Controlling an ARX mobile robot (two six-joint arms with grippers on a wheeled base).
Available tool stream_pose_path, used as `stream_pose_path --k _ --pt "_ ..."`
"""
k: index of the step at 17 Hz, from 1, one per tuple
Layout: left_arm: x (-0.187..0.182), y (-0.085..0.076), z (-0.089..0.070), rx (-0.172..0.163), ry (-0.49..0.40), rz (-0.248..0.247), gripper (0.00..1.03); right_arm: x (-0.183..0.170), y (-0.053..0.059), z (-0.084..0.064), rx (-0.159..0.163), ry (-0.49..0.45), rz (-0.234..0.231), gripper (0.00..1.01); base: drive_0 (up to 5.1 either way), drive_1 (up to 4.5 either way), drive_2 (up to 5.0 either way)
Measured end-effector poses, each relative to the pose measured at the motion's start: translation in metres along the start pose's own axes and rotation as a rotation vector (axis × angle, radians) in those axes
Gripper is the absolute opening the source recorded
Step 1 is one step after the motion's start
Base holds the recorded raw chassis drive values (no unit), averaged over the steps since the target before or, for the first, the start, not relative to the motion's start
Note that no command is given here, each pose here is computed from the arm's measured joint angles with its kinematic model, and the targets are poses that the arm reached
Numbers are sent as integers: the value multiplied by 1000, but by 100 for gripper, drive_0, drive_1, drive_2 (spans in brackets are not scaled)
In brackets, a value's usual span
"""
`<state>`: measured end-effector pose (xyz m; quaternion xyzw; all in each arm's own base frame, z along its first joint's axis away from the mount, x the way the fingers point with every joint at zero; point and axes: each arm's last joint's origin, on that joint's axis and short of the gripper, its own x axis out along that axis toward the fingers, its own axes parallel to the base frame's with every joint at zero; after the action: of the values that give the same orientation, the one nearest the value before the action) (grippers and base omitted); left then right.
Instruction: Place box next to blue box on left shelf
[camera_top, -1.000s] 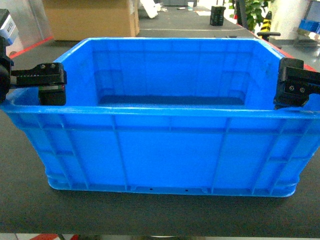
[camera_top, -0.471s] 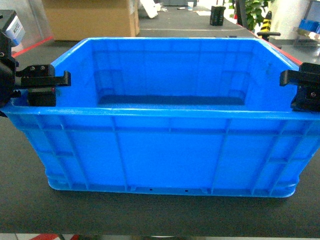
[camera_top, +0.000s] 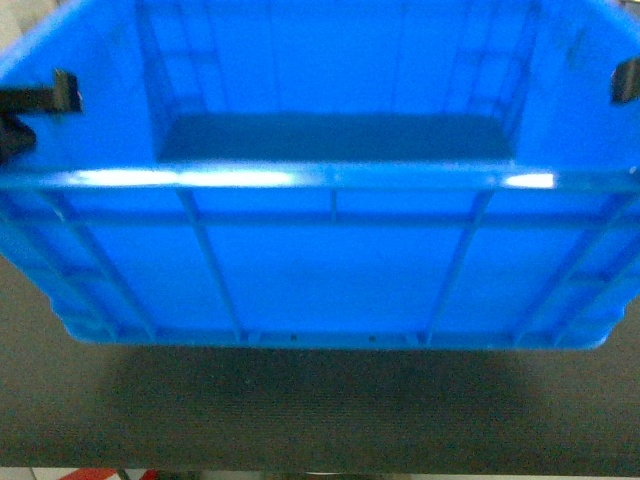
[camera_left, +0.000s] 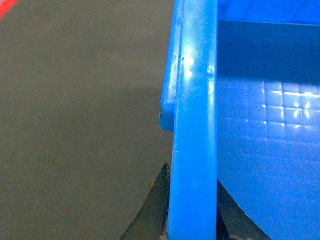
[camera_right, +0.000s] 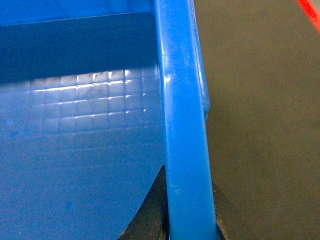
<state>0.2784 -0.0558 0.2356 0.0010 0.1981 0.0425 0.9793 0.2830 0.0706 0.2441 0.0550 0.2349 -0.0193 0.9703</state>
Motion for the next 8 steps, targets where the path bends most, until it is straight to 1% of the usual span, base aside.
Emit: stream_pose_path --k 2,4,5,6,8 --pt "-25 -1 9 0 -123 10 10 -21 3 9 -9 -94 4 10 0 0 0" --pt "-45 -2 10 -2 -233 21 10 -41 6 14 -20 -177 0 10 0 0 0" --pt "-55 -4 8 -4 -281 27 10 -52 6 14 -28 -216 -7 10 0 0 0" --pt "-73 -5 3 -13 -331 31 11 -65 6 12 -41 -256 -20 11 0 0 0" --pt "-88 -5 -5 -15 -354 35 11 -82 6 2 -57 -287 -38 11 0 0 0"
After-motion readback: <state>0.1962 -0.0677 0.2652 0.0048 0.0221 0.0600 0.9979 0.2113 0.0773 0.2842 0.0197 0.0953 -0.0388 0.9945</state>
